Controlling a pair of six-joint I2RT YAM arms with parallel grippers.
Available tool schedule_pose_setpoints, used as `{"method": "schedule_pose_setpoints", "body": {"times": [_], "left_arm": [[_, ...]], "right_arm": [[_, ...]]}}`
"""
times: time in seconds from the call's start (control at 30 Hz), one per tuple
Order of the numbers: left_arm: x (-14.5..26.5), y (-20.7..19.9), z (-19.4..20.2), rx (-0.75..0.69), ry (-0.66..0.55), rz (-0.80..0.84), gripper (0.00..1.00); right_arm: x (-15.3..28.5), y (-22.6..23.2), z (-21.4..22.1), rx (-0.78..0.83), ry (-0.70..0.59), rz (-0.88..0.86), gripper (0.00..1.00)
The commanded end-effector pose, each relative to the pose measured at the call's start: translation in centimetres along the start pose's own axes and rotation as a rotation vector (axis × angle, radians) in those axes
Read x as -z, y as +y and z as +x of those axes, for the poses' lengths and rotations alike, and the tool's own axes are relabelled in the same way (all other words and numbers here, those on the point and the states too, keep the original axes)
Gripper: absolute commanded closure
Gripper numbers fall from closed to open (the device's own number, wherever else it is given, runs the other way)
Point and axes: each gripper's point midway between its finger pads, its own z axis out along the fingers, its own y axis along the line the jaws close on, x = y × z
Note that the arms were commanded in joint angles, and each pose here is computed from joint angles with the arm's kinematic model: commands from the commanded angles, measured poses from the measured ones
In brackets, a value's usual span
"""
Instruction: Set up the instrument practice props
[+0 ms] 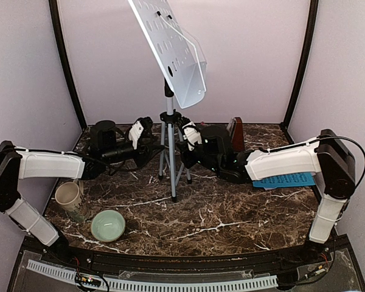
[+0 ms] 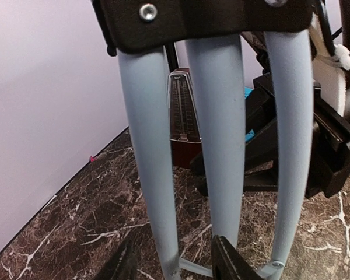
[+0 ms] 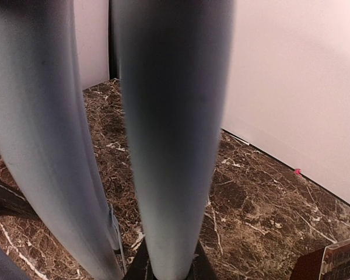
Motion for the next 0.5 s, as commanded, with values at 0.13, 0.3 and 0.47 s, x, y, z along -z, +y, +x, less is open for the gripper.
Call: {"method": "schedule_pose_setpoints", "body": {"times": [0.13,0.3,0.47], "left_arm": [[-2.5,2.2,-2.3,-0.015,-0.052,-0.088,0.59],[-3.0,2.4,-1.6,-0.027,-0.025,-0.092,0.70],[-2.7,2.9,-1.1,-0.059,0.014,-0.123,0.89]], "right_arm": [[0.2,-1.5,2.3,0.056,0.091,0.067,1.00],[0.3,-1.6,2.2,0.064,0.091,0.072,1.00],[0.7,-2.1,1.4,0.065,0.077,0.087,1.00]]}}
